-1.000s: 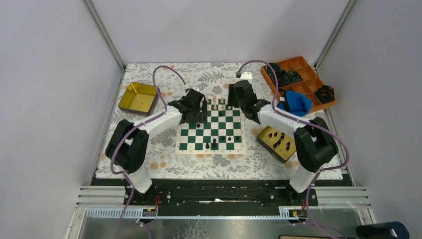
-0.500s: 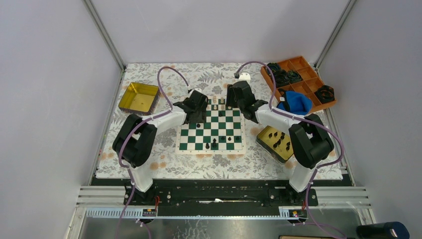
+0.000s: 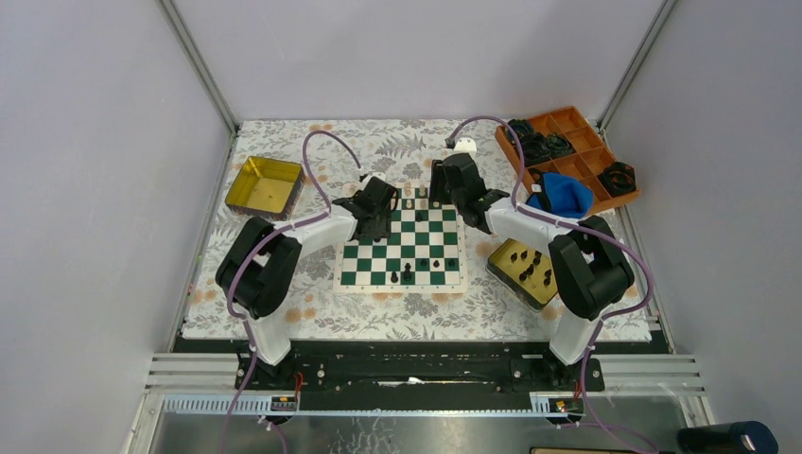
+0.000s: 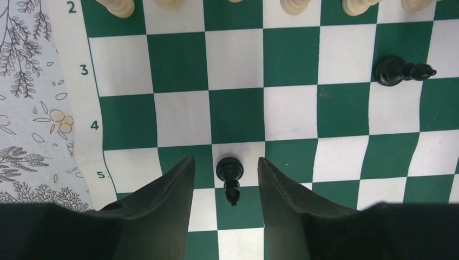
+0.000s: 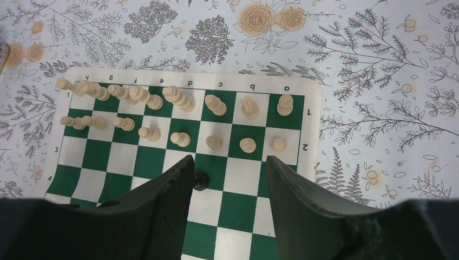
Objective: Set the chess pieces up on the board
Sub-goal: Pick up the chess piece from the chessboard.
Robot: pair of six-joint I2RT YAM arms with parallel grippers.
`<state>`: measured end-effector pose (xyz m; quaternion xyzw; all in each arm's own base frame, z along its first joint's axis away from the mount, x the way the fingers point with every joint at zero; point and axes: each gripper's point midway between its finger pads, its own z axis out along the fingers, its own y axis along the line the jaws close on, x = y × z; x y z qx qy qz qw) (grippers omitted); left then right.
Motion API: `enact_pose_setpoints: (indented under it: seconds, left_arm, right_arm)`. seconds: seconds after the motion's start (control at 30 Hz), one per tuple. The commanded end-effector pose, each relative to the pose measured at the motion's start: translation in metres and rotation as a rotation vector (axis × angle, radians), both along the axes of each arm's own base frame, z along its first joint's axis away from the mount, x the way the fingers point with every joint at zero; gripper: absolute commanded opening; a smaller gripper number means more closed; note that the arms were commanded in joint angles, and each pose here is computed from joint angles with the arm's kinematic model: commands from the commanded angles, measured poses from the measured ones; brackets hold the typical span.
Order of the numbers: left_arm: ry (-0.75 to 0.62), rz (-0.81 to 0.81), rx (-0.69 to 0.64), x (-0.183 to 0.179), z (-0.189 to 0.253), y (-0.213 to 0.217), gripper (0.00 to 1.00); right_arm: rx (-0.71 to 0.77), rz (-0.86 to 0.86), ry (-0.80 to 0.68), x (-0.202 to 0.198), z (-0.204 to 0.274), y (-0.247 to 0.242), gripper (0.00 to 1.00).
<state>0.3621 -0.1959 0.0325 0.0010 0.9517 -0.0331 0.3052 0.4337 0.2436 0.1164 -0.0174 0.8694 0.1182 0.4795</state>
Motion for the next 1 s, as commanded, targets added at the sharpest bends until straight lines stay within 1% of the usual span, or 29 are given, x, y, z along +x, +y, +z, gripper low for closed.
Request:
enact_pose_setpoints:
  seconds: [0.0,0.37,0.6,0.8,0.97]
  left_arm:
    - [-0.041,0.027,-0.003,0.0023,0.0046,-0.0009,0.51]
    - [-0.041,0.038,0.003,-0.0005,0.0022,-0.0003,0.41]
    - [-0.039,0.042,0.008,-0.0019,0.0009,0.0001,0.29]
    - [-0.042,0.044,0.009,-0.0023,0.0027,0.0005,0.24]
    - [-0.047,0.053,0.01,-0.0021,0.0059,0.0018,0.13]
  right_arm:
    - [0.048,0.0,-0.047,0.0066,0.0164,0.0041,0.58]
    - [0.054,0.005,-0.041,0.0064,0.0141,0.0054,0.58]
    - [0.055,0.007,-0.035,0.0064,0.0114,0.0065,0.58]
    - [0.052,0.008,-0.029,0.0064,0.0086,0.0069,0.58]
    - [0.043,0.006,-0.028,0.0065,0.0078,0.0059,0.57]
